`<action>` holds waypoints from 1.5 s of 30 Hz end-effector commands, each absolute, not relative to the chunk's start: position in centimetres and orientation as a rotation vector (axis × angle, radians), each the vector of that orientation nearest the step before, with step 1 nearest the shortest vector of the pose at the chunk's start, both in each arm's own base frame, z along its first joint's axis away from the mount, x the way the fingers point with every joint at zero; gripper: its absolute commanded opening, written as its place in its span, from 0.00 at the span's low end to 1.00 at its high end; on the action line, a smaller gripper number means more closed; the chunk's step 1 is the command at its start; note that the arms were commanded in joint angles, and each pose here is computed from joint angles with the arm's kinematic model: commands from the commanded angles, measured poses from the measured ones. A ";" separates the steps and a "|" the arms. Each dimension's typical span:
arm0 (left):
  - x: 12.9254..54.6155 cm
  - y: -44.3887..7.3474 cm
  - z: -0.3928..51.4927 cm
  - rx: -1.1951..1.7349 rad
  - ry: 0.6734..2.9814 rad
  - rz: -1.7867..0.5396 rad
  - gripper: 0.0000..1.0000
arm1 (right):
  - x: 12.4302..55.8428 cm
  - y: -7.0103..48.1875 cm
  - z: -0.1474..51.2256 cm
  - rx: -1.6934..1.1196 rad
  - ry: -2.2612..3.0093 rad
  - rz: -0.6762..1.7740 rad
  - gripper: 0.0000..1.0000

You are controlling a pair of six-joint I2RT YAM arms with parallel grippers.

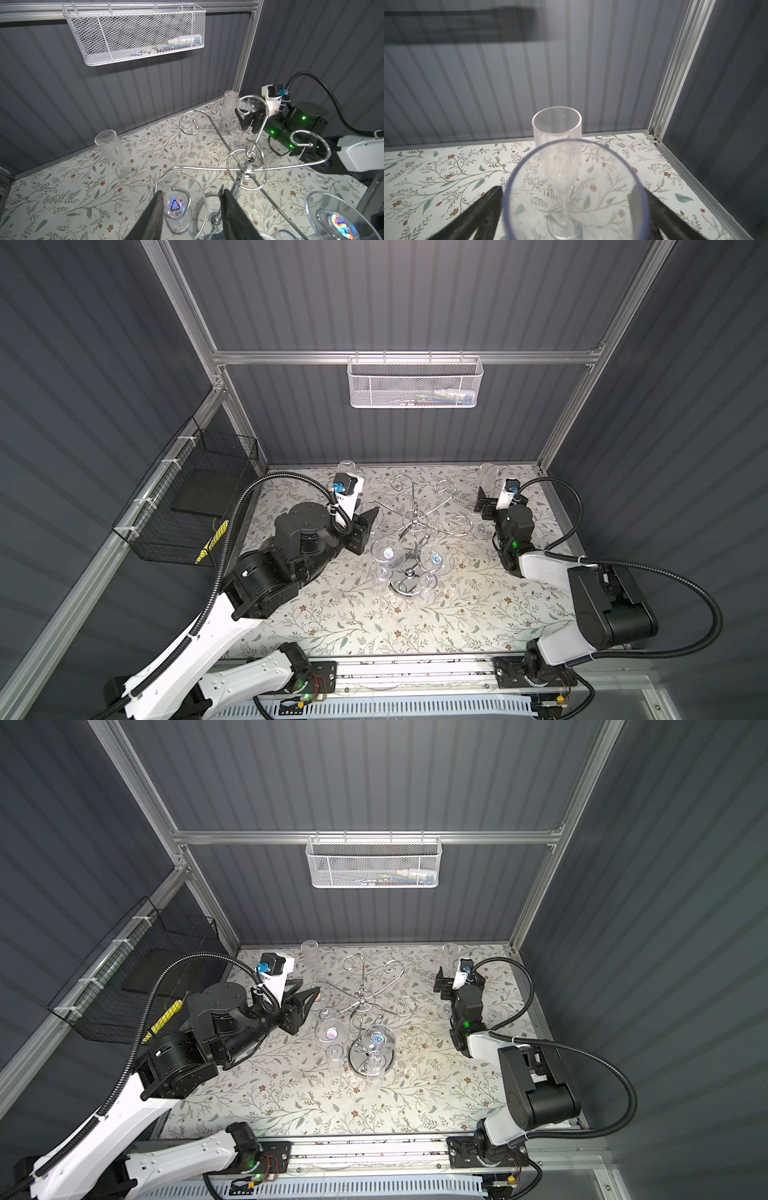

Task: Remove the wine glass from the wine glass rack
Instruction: 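Lower the flute glass upright onto the table and open the right gripper, then raise the open right gripper off the standing glass and withdraw it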

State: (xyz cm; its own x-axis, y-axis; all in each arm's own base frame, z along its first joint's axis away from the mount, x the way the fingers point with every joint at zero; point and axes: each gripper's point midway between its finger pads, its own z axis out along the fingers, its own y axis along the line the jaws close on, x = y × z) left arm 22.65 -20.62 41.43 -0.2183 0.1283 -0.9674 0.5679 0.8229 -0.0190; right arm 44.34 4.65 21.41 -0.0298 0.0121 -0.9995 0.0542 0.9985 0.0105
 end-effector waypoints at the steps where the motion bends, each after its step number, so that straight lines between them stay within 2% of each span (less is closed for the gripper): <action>1: 22.5 -20.0 42.3 0.490 1.740 -0.462 0.47 | 43.4 4.3 23.8 0.061 1.548 -0.028 0.99; 14: 21.5 -19.4 43.1 0.445 1.749 -0.533 0.50 | 40.5 3.0 27.7 0.077 1.547 -0.080 0.99; 27: 20.7 -17.3 42.0 0.328 1.787 -0.567 0.52 | 34.3 0.2 31.9 0.258 1.592 -0.046 0.99; 35: 20.1 -15.7 40.5 0.232 1.827 -0.585 0.54 | 30.5 2.2 33.4 0.323 1.707 0.232 0.99; 45: 19.3 -14.6 39.3 0.179 1.838 -0.617 0.55 | 23.9 9.4 36.1 0.216 1.822 0.841 0.99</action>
